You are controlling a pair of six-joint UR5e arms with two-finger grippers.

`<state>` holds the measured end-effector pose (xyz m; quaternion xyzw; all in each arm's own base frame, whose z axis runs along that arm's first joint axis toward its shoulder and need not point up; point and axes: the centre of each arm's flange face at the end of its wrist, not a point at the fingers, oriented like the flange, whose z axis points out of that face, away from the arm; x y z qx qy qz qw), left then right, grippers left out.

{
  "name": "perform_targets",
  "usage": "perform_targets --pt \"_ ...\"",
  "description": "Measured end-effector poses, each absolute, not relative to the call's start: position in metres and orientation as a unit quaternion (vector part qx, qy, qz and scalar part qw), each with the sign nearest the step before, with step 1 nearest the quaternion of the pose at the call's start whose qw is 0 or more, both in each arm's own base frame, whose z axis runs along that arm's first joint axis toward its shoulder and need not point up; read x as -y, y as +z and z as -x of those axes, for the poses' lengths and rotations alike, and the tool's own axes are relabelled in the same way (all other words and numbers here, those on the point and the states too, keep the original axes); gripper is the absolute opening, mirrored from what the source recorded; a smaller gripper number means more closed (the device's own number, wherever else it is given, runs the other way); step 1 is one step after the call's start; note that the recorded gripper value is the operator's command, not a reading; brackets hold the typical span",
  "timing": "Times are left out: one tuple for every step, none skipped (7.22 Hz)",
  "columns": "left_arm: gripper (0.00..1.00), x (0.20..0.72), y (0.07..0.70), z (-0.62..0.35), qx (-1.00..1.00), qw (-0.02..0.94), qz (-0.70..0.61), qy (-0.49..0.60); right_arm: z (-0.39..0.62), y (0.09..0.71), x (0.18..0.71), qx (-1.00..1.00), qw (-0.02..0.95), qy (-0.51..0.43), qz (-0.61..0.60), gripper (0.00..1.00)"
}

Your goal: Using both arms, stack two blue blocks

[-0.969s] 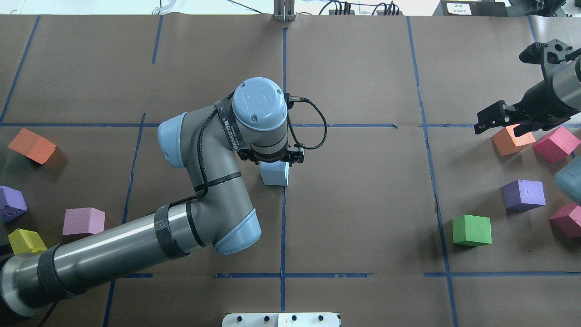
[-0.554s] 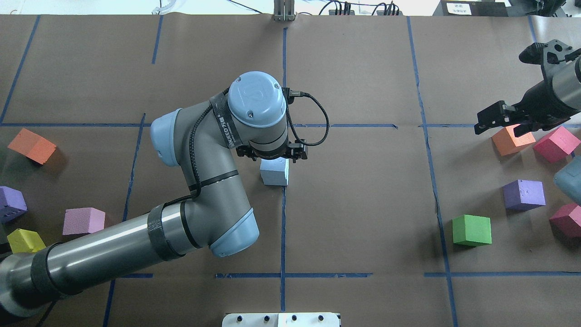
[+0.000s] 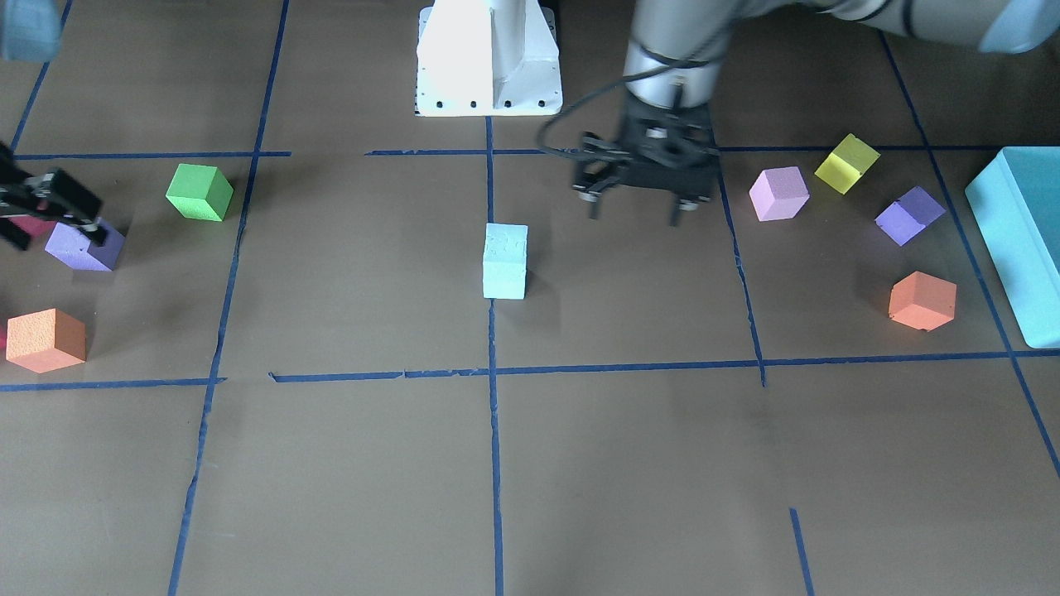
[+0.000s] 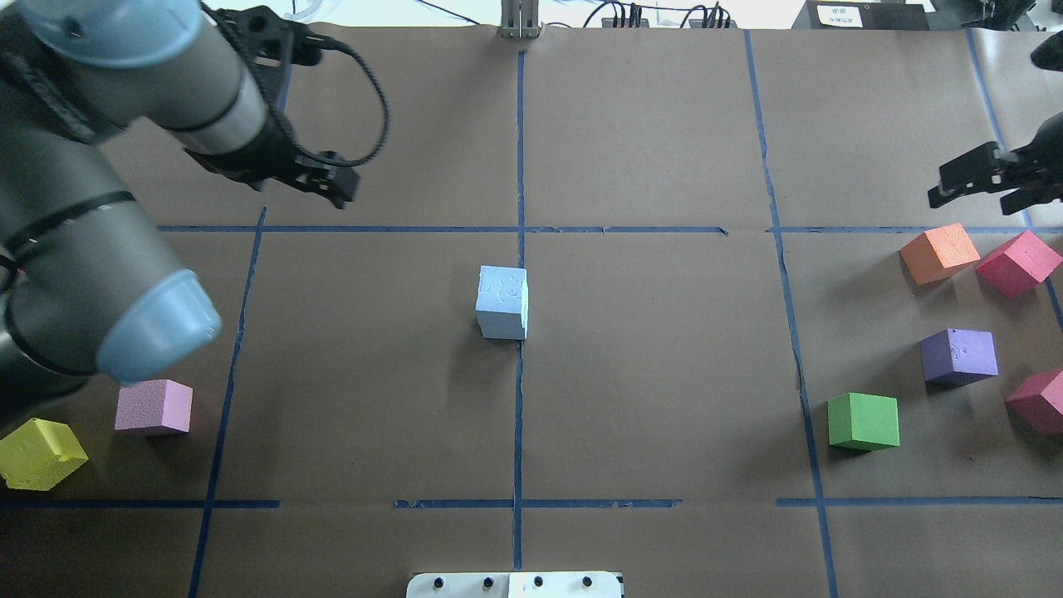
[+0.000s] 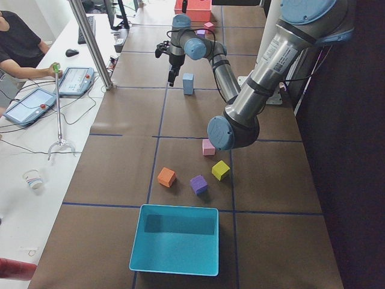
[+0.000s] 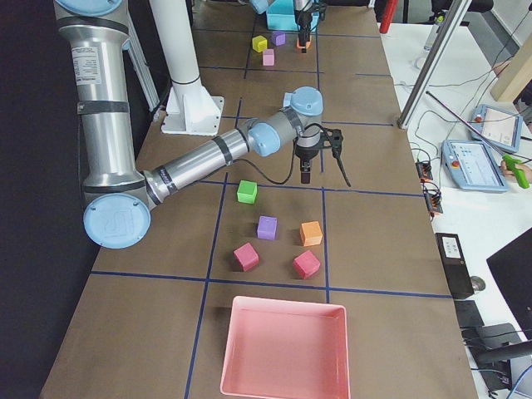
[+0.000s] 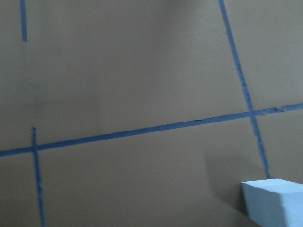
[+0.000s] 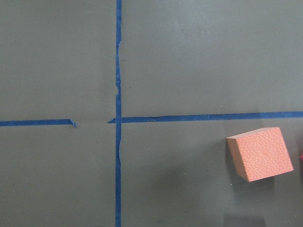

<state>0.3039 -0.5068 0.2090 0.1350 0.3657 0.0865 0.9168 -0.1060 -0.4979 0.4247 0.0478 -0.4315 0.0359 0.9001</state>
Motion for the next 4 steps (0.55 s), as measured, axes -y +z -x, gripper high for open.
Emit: perform_targets --pt "1.0 0.527 0.261 -0.243 -0.345 0.918 -0.14 0.134 0.071 0.45 0.505 0.435 0.898 0.025 -0.053 1.0" --pt "1.0 0.538 0.312 -0.181 -0.331 0.917 -0.139 0.172 0.038 0.479 0.505 0.43 0.901 0.009 -0.058 1.0" --pt "1.0 0.543 0.358 -0.126 -0.327 0.914 -0.134 0.198 0.008 0.504 0.503 0.419 0.906 -0.013 -0.057 1.0" --pt "1.0 0.551 0.397 -0.08 -0.332 0.911 -0.125 0.209 -0.023 0.523 0.496 0.409 0.91 -0.04 -0.053 1.0"
